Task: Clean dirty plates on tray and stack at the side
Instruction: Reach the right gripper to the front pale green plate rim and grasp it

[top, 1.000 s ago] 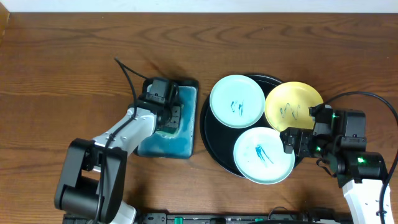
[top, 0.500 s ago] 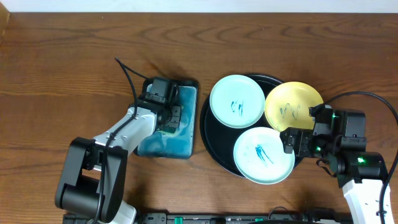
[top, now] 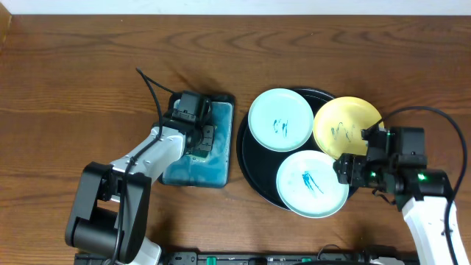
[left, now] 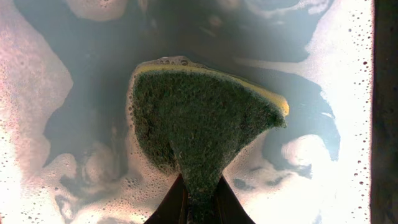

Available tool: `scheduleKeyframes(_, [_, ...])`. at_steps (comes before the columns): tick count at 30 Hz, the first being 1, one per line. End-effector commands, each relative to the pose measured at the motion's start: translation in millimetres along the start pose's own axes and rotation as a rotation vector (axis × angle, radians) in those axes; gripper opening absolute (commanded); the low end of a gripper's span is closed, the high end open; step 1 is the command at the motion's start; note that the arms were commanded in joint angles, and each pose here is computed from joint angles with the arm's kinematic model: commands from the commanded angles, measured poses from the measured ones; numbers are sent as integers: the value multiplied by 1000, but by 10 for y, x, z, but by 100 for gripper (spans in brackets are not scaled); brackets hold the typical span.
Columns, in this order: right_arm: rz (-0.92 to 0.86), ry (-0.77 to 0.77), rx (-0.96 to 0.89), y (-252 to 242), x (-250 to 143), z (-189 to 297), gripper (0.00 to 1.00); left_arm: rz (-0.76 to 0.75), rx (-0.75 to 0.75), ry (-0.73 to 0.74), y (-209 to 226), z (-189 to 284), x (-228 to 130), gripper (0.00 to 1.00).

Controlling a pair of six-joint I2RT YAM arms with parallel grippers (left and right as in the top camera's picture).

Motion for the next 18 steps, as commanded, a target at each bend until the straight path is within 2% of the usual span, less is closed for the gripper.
scheduleKeyframes(1, [-11, 64, -18, -28, -39, -129, 65, 5, -23, 68, -32, -114, -115, 8])
scheduleKeyframes(4, [-25, 115, -37, -59, -45, -229, 61, 5, -23, 68, -32, -114, -115, 8])
scheduleKeyframes(9, [-43, 181, -62, -103, -41, -391, 62, 28, -23, 68, -32, -114, -115, 8])
scheduleKeyframes(18, [-46, 194, -121, -186, 50, -626, 60, 27, -22, 68, -32, -114, -115, 8])
Point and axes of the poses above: each gripper's point midway between its finger pads, its own z axis back along the fingers, its own y axis along the line the jaws close on, x = y × z, the point moved 8 cm from there along z, back along the fingers, and after that the axes turned 13 degrees about -z, right-handed, at the moved point
